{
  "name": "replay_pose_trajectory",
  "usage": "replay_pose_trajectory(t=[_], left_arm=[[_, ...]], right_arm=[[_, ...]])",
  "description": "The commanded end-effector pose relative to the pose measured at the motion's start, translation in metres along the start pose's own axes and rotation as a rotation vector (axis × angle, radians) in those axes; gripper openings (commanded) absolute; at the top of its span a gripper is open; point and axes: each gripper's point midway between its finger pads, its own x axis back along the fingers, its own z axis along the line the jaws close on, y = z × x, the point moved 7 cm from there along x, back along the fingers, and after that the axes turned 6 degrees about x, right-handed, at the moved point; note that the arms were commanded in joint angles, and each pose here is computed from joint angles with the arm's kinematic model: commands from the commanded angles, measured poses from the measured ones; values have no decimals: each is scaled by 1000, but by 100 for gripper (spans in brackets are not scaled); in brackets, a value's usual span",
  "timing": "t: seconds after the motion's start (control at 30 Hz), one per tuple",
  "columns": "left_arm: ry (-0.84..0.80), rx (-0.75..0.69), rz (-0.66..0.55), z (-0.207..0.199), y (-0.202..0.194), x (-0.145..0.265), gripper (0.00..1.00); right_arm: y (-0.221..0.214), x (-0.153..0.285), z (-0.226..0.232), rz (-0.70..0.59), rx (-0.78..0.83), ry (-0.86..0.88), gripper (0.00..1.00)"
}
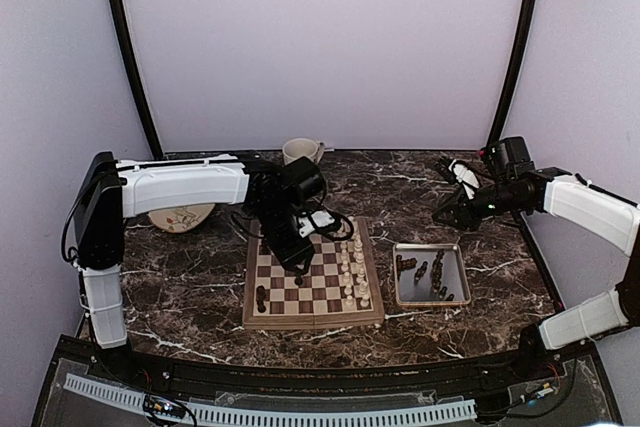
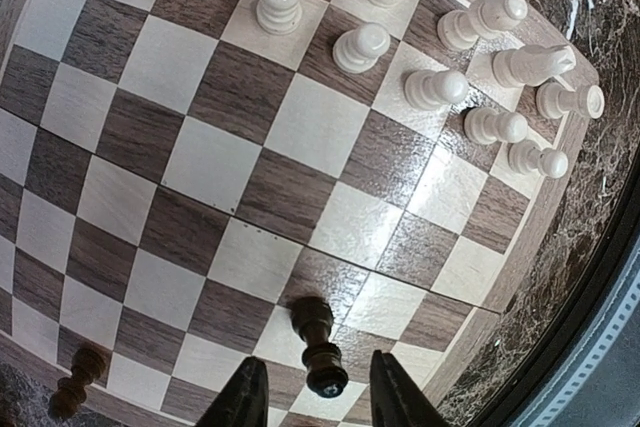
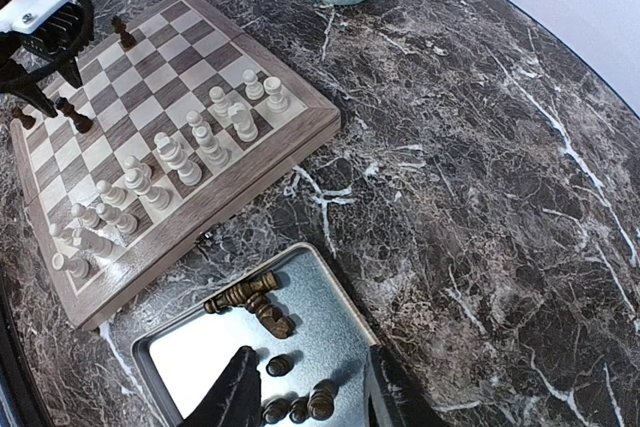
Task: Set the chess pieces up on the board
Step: Pick up the queen from the chessboard, then place the queen at d8.
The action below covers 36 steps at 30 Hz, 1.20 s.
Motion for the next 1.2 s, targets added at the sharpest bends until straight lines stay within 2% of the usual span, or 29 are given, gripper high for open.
replay_pose_trajectory(t=[0.0,0.2,0.5,0.9,1.17], left_arm=[[-1,-22,39,-6,-4,-1,37],[0,-19,68,-6,-7,-8,30],[31,-2,100,-3,-15,-7,9],[143,80,78,24,-39,10,3],[232,234,59,66,-45,25,2]], right_arm=[[0,0,1,-10,19,9,35],[-1,-1,1,-3,23,17,35],[-2,0,3,-1,26,23,34],[-4,-1,3,4,28,29,34],[-4,-1,3,7,31,25,34]])
